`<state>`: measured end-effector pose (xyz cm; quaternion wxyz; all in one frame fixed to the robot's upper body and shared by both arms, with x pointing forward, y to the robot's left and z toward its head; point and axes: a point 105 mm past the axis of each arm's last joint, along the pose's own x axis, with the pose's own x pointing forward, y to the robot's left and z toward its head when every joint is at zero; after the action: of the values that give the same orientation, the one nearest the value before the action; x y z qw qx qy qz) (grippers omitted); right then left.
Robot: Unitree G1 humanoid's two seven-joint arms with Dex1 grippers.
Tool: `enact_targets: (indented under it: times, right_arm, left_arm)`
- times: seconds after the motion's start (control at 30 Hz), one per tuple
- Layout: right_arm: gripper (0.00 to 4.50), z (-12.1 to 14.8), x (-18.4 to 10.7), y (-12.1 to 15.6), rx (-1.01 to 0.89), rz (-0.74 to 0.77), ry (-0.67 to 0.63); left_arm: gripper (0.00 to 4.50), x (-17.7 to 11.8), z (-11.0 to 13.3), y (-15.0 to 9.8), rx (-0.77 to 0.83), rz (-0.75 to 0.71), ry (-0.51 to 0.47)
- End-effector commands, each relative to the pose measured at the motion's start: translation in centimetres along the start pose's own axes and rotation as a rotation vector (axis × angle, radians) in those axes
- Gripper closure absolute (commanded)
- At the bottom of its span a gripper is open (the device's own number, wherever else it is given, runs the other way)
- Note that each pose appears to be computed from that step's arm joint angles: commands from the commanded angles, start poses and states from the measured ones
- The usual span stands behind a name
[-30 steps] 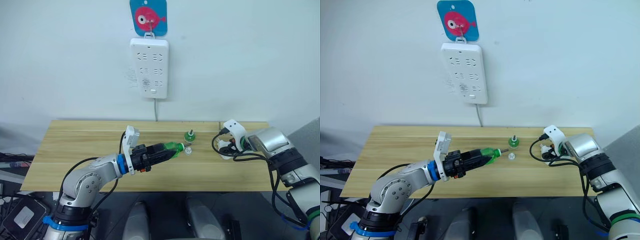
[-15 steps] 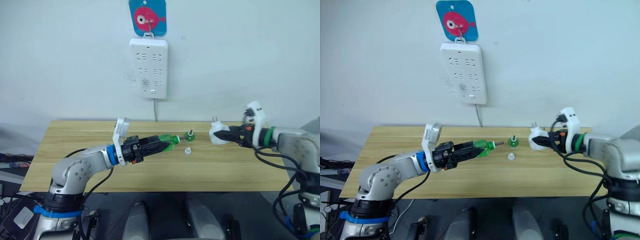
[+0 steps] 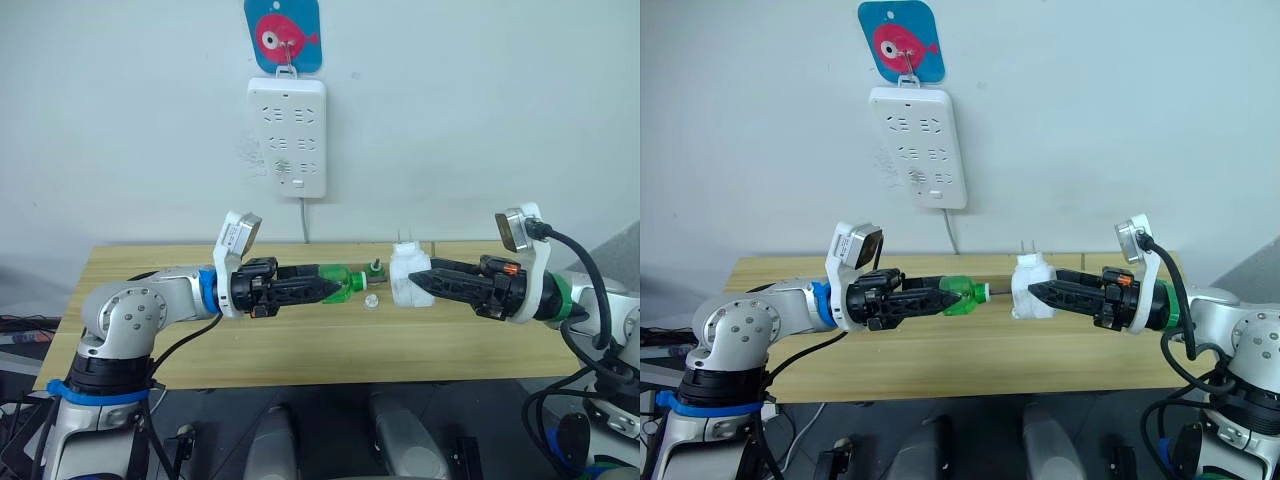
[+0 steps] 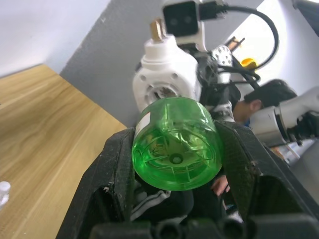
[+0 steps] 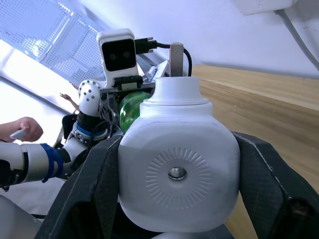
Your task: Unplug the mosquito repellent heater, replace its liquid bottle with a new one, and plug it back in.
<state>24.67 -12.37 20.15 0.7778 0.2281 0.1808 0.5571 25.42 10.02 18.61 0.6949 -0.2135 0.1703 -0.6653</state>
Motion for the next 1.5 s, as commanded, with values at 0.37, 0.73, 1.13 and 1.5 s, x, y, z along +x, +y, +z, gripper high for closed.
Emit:
enact_targets:
  times: [0.37, 0.73, 1.13, 1.5]
  right_arm:
    - [1.59, 0.1, 0.8, 1.9, 0.005, 0.088, 0.002]
    - [1.59, 0.1, 1.4, 2.3, 0.042, 0.087, -0.020]
    - [1.59, -0.1, 2.0, 3.3, 0.065, 0.114, -0.019]
    - [1.59, -0.6, 3.2, 3.8, 0.074, 0.134, 0.009]
  left_arm:
    - [2.26, 0.9, 0.3, -0.8, 0.041, -0.045, -0.029]
    - [2.26, 1.4, -0.3, -1.4, 0.044, -0.085, -0.006]
    - [2.26, 1.8, -0.2, -0.7, 0.071, -0.051, -0.019]
    - [2.26, 2.8, -0.7, -1.4, 0.100, -0.107, 0.013]
